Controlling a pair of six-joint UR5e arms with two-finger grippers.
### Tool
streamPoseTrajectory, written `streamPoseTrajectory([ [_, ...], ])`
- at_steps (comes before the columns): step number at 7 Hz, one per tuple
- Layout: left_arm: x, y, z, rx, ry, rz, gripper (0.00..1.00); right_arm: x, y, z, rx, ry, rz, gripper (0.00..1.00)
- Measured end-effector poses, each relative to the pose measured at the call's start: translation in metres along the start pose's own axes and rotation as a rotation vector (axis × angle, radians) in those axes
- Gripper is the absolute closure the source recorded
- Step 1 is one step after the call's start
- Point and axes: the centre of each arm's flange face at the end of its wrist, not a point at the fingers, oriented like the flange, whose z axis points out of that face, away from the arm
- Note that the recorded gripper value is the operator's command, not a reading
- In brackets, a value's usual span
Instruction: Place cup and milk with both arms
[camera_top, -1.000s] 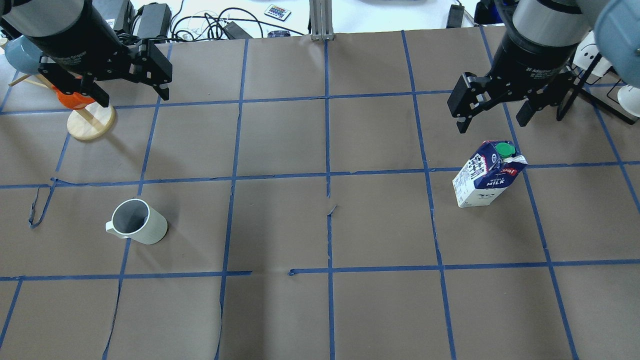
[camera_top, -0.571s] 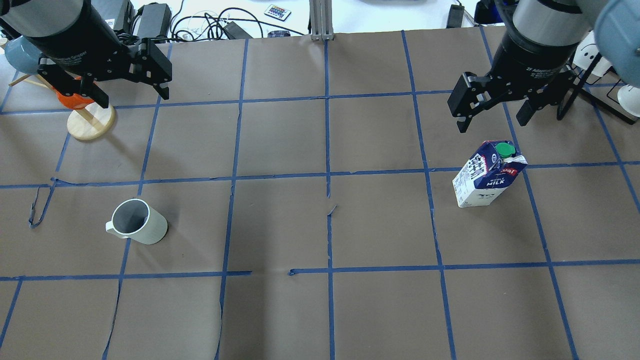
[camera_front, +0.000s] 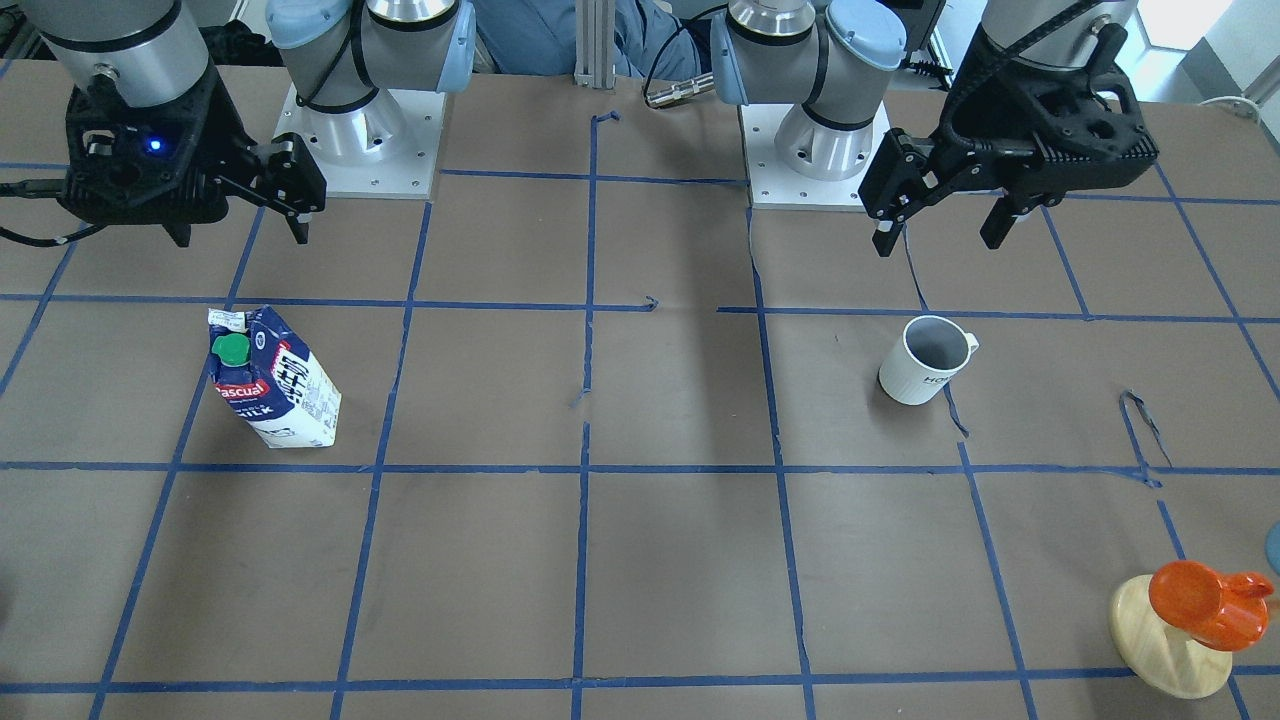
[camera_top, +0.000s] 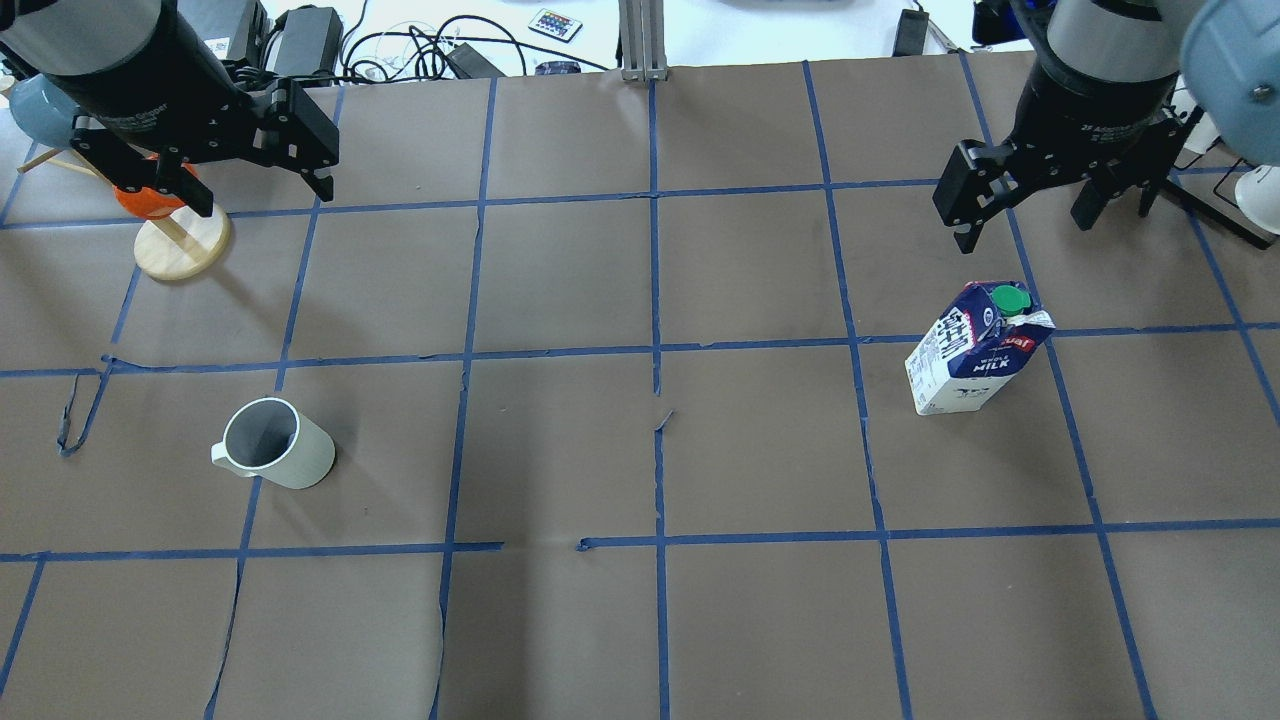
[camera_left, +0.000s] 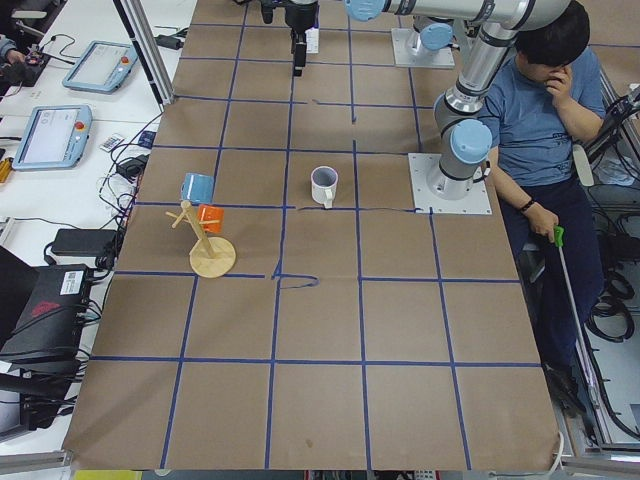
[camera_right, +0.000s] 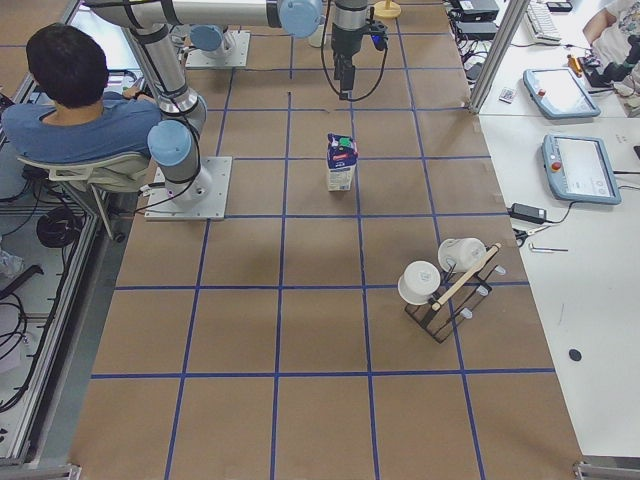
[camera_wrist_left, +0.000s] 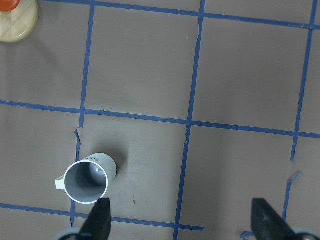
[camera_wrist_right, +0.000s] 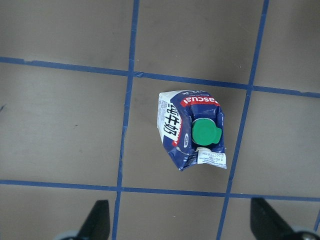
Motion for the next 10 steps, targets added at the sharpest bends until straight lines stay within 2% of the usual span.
streamPoseTrajectory([
  [2,-0.002,0.005,0.020,-0.042,-0.004,0.002,0.00,0.029,-0.014,0.022,-0.033,-0.005,0.036,0.00],
  [3,-0.010,0.009,0.042,-0.086,-0.009,-0.013,0.00,0.034,-0.020,0.034,-0.042,-0.014,0.045,0.00],
  [6,-0.066,0.018,0.135,-0.232,-0.017,-0.131,0.00,0.035,-0.027,0.082,-0.080,-0.030,0.052,0.00],
  [8,-0.082,0.030,0.216,-0.264,-0.062,-0.134,0.00,0.041,-0.024,0.112,-0.101,-0.040,0.072,0.00],
  [10,-0.094,0.043,0.264,-0.286,-0.077,-0.055,0.40,0.043,-0.027,0.132,-0.121,-0.066,0.087,0.01],
])
